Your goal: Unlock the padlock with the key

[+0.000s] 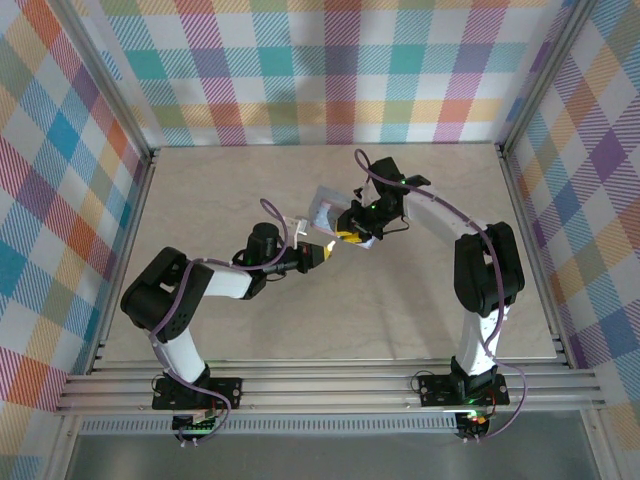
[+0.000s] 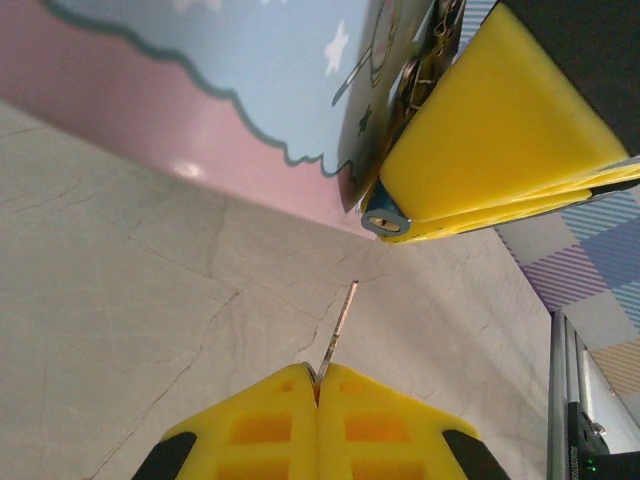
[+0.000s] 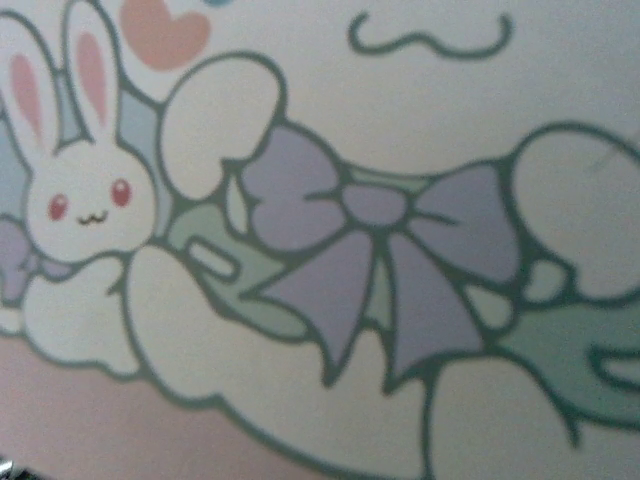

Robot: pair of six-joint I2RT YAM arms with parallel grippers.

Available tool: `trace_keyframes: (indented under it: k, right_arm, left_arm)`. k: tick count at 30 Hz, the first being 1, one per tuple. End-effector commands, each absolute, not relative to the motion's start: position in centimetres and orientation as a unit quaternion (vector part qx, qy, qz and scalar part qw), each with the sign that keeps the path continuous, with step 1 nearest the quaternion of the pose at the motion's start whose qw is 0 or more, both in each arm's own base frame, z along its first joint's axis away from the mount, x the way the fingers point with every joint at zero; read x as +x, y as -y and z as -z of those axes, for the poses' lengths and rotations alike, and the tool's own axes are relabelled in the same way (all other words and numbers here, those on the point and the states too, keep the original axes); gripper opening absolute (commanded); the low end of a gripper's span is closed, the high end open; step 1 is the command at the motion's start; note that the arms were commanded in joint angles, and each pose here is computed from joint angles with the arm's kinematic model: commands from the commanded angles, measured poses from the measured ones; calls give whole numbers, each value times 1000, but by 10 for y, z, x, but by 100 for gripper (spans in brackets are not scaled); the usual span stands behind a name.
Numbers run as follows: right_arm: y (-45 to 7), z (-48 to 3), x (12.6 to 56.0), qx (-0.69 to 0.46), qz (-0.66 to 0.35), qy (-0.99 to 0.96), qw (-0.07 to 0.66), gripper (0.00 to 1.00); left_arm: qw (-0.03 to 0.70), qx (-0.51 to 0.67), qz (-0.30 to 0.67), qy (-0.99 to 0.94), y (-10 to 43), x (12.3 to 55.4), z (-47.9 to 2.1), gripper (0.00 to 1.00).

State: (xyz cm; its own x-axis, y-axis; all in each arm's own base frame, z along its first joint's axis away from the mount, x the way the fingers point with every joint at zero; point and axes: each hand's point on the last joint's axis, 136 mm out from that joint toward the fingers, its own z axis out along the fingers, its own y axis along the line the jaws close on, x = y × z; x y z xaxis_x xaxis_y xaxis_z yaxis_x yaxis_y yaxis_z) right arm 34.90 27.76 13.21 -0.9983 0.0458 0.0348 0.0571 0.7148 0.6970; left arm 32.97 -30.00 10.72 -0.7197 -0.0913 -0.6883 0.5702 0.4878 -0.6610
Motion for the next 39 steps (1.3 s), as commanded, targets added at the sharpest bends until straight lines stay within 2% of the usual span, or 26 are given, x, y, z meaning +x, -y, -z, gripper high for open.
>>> trace_keyframes:
  k: [1, 14, 29, 39]
  right_arm:
    - [-280, -139, 350, -28, 392, 919, 5, 0]
    - [-279, -137, 346, -31, 394, 918, 9, 0]
    - [-276, -141, 346, -30, 398, 917, 2, 0]
    - [-276, -144, 345, -29, 408, 913, 6, 0]
  left_arm:
    - [363, 173, 504, -764, 311, 329, -135, 0]
    - [376, 167, 516, -752, 319, 338, -150, 0]
    - [352, 151, 499, -777, 307, 324, -116, 0]
    - [359, 148, 505, -771, 309, 328, -124, 0]
